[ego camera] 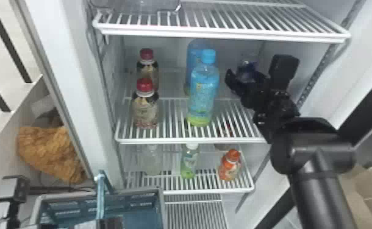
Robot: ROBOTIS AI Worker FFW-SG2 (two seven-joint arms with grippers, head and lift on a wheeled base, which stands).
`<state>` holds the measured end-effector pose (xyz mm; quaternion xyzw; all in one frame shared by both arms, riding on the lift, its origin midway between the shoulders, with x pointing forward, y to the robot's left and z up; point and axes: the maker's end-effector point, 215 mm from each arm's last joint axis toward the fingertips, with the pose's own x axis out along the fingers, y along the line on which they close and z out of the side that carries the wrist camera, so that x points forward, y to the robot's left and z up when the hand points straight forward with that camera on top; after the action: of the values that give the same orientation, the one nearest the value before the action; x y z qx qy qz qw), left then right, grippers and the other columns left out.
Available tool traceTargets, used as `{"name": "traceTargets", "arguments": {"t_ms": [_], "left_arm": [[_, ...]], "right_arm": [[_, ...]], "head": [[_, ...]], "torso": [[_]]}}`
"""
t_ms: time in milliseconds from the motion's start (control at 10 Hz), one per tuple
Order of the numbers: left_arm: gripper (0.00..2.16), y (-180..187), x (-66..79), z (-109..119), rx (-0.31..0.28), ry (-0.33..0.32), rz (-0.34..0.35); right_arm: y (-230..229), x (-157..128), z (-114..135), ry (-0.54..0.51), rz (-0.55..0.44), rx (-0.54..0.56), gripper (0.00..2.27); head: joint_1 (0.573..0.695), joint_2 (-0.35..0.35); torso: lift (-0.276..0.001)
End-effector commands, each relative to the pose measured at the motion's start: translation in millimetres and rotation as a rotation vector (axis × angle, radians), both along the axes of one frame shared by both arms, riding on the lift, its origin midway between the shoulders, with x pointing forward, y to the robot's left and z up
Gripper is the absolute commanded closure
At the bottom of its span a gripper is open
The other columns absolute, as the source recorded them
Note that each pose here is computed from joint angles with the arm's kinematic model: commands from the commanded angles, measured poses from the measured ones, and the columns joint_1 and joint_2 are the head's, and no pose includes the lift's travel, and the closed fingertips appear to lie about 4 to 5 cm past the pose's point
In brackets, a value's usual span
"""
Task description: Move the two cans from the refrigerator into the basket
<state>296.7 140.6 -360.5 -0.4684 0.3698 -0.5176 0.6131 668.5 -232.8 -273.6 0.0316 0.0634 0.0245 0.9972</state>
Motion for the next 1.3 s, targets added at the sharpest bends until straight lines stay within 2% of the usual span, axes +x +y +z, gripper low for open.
{"name": "traceTargets", "arguments": {"t_ms": [0, 200, 1000, 1200], "left_arm": [[1.20, 0.0, -0.6, -0.5, -0.002, 0.003, 0.000], [1.20, 0.0, -0.6, -0.5, -0.002, 0.003, 0.000], [1.20, 0.1, -1.8, -1.8, -0.009, 0.011, 0.001], [1.20, 0.1, -1.8, -1.8, -0.009, 0.011, 0.001]], "right_arm": [[1.5, 2.3, -8.1, 0.028, 0.013, -0.001, 1.00], [1.3, 2.2, -8.9, 0.031, 0.013, -0.004, 1.28], [6.4, -40.7, 7.9, -0.025, 0.012, -0.007, 1.28], [9.1, -66.6, 12.9, -0.017, 0.016, -0.005, 1.28]], "head": [[0.695, -0.107], [0.695, -0.103], [0.695, -0.106], [0.695, -0.103]], "torso": [[-0.025], [-0.025], [-0.025], [-0.025]]}}
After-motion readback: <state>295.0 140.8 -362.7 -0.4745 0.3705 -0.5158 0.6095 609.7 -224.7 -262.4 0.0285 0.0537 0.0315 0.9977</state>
